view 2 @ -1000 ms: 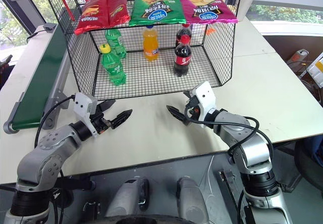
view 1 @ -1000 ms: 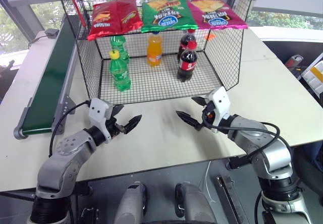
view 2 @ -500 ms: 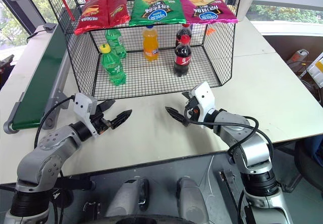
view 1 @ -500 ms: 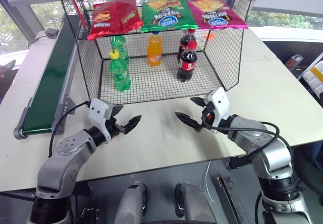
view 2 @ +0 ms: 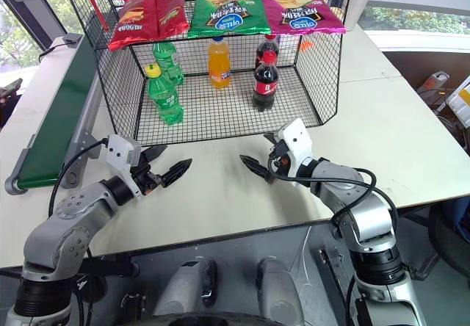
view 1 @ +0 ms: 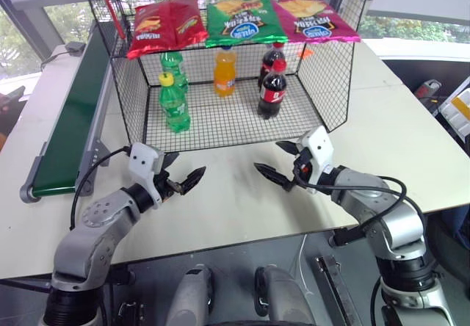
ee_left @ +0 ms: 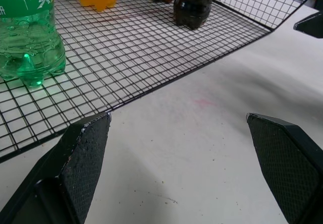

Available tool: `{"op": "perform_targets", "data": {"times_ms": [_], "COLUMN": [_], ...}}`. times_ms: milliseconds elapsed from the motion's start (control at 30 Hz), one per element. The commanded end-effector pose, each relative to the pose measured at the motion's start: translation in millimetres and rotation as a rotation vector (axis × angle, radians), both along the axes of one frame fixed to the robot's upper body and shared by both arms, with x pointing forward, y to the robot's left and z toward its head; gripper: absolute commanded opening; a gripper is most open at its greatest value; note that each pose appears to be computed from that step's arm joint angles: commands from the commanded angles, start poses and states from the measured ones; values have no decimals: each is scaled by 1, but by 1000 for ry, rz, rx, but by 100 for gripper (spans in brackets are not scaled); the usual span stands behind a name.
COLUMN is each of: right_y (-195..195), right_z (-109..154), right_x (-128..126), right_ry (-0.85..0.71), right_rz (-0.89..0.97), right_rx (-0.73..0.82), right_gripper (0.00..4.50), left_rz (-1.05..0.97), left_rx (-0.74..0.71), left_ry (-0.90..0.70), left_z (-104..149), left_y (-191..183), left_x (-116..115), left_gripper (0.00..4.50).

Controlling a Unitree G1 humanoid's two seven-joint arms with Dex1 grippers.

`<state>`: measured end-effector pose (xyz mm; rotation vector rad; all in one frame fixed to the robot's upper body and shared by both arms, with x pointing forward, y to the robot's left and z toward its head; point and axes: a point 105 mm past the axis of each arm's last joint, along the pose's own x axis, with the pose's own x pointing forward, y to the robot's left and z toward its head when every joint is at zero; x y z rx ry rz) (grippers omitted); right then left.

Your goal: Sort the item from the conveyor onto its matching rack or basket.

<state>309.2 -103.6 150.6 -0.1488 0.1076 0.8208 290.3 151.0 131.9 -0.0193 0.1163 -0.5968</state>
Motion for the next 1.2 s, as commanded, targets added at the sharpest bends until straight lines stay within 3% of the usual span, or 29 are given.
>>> {"op": "perform_targets", "data": {"times_ms": [33,233,400,600,867,1200], "right_y": [14,28,47,57,66,65], "right_z": [18,28,35,37,45,47], "right_x": [-7,-9,-21,-33,-27,-26], "right_ry": [-71,-90,-90,-70,-86,-87], "right_rz": [86,185,358,485,492,471], "right_rx": [8,18,40,64,90,89], "right_gripper": [446,446,446,446,446,446], "left_rz": [46,161,322,516,673,696], "left_rx": [9,37,41,-84,-79,-23], "left_ry": [-82,-145,-153,-148,-105,-71], "left_z": [28,58,68,75,62,44], "left_y": [18,57,99,146,193,204], "left_x": [-2,-10,-22,-38,-58,-60], "left_gripper": [450,450,450,450,450,450]}}
